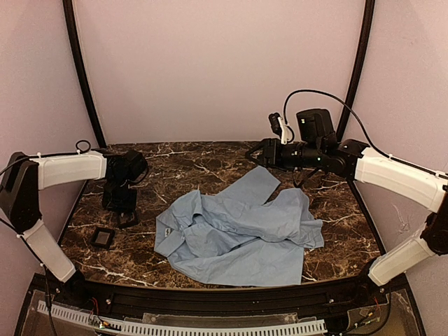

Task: Remove the brooch from the garment
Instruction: Place the brooch in the brooch box.

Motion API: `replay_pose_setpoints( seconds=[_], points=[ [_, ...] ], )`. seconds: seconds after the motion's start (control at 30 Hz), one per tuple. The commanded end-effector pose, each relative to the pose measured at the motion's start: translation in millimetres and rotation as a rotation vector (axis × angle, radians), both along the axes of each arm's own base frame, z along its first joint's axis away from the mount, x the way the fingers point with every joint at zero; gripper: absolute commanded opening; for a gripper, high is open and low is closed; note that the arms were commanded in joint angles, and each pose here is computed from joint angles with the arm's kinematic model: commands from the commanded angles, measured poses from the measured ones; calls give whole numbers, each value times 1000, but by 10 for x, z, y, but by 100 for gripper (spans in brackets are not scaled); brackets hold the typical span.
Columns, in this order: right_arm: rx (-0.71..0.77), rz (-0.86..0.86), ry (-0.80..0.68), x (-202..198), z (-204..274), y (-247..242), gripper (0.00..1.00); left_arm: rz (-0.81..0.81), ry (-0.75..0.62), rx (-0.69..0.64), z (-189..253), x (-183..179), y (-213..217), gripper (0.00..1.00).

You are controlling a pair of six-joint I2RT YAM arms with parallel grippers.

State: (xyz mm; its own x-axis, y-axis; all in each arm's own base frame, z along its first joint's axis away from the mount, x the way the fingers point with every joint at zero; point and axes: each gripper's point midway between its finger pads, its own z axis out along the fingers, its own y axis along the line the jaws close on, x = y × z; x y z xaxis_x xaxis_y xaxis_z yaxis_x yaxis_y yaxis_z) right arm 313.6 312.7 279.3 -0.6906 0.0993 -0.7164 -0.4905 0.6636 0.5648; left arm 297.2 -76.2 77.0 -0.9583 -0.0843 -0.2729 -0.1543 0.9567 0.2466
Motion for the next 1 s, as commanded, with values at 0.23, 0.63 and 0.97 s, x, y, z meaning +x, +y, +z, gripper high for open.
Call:
replay_pose_setpoints(
  seconds=[0.23, 0.63, 0.97],
  points=[
    [10, 16, -8, 50, 41, 98, 54, 42, 19, 79, -47, 10, 137, 1],
    [23, 4, -10, 43, 54, 77, 54, 21, 34, 138, -119, 49, 195, 1],
    [16, -10, 2, 11, -10, 21, 54, 10, 39, 131, -136, 102, 155, 9]
  ],
)
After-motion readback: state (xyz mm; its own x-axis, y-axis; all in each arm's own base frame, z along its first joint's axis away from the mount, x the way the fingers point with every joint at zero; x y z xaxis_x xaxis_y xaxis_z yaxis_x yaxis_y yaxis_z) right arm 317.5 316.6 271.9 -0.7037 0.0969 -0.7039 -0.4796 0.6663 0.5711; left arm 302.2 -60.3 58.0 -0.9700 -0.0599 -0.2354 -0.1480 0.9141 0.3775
